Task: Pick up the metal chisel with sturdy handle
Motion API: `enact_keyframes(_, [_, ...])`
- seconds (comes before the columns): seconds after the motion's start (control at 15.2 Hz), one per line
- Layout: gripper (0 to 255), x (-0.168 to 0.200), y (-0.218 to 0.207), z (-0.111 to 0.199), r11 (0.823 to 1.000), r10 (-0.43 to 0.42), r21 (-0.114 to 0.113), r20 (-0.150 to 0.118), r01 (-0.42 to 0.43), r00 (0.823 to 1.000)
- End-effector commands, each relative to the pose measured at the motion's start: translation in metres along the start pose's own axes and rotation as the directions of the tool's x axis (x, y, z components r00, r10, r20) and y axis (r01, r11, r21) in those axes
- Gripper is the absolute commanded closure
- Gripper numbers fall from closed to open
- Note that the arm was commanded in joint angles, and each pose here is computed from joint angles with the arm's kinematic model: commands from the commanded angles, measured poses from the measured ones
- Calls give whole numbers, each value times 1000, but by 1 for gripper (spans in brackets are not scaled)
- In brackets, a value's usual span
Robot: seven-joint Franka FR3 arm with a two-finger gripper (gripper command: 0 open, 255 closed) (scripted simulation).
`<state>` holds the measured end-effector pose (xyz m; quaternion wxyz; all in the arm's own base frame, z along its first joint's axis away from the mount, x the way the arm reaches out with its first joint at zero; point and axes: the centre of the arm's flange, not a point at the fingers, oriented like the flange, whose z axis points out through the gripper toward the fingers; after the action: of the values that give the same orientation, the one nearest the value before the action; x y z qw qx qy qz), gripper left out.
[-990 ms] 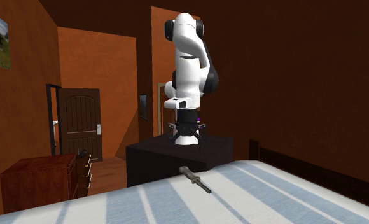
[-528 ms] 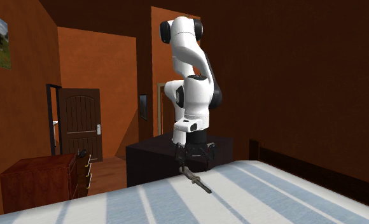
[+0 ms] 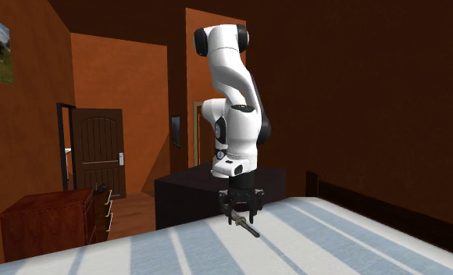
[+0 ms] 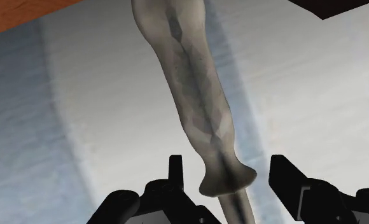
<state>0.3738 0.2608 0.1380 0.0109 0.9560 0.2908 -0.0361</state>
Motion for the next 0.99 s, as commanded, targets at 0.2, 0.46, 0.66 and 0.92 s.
enact_keyframes(0.2, [255,0,0,1,1000,0,0,0,0,1000])
enact_keyframes(0.46, [255,0,0,1,1000,0,0,0,0,1000])
enact_keyframes(0.66, [255,-1,0,-9,1000,0,0,0,0,1000])
enact_keyframes(0.92, [255,-2,0,-30,1000,0,0,0,0,1000])
